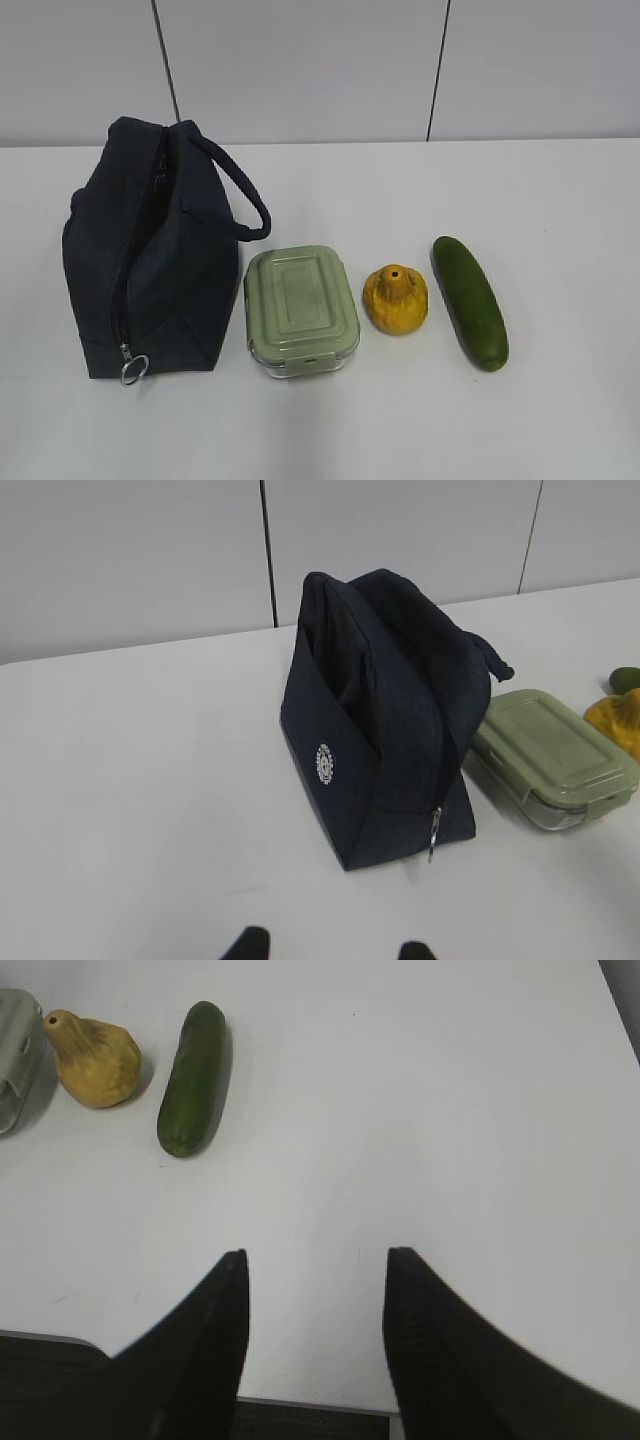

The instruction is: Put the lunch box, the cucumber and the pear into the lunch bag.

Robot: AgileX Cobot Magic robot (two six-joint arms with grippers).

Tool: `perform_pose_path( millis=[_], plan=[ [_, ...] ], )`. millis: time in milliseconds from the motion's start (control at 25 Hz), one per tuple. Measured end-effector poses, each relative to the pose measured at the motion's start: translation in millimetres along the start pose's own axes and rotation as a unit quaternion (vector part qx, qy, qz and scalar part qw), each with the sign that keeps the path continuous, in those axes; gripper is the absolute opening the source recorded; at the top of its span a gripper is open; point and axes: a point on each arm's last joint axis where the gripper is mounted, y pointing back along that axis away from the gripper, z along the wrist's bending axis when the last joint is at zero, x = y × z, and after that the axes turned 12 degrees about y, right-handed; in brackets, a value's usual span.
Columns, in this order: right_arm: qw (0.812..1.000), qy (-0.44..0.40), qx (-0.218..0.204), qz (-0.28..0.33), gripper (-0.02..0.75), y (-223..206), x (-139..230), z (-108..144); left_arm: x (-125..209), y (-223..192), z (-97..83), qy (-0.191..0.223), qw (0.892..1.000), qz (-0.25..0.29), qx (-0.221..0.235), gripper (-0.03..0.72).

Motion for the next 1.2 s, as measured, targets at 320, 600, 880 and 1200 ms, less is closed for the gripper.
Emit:
perform_pose_path(
  millis=[320,600,880,1200],
  plan=[
    [1.0,0.0,0.0,0.0,0.349,0.0,0.0,0.0,0.0,0.0,0.0,0.0,1.0,0.0,0.0,0.242],
    [1.0,0.0,0.0,0.0,0.349,0.0,0.0,0.0,0.0,0.0,0.0,0.0,1.0,0.0,0.0,0.242],
    [0.999,-0.032,-0.013,-0.03,0.349,-0.5,-28.7,-4.4,0.0,0.0,0.0,0.0,1.0,0.0,0.0,0.242],
    [0.99,-0.074,-0.092,0.073,0.349,-81.9,-115.0,-15.5,0.0,0.0,0.0,0.0,1.0,0.0,0.0,0.242]
  ],
)
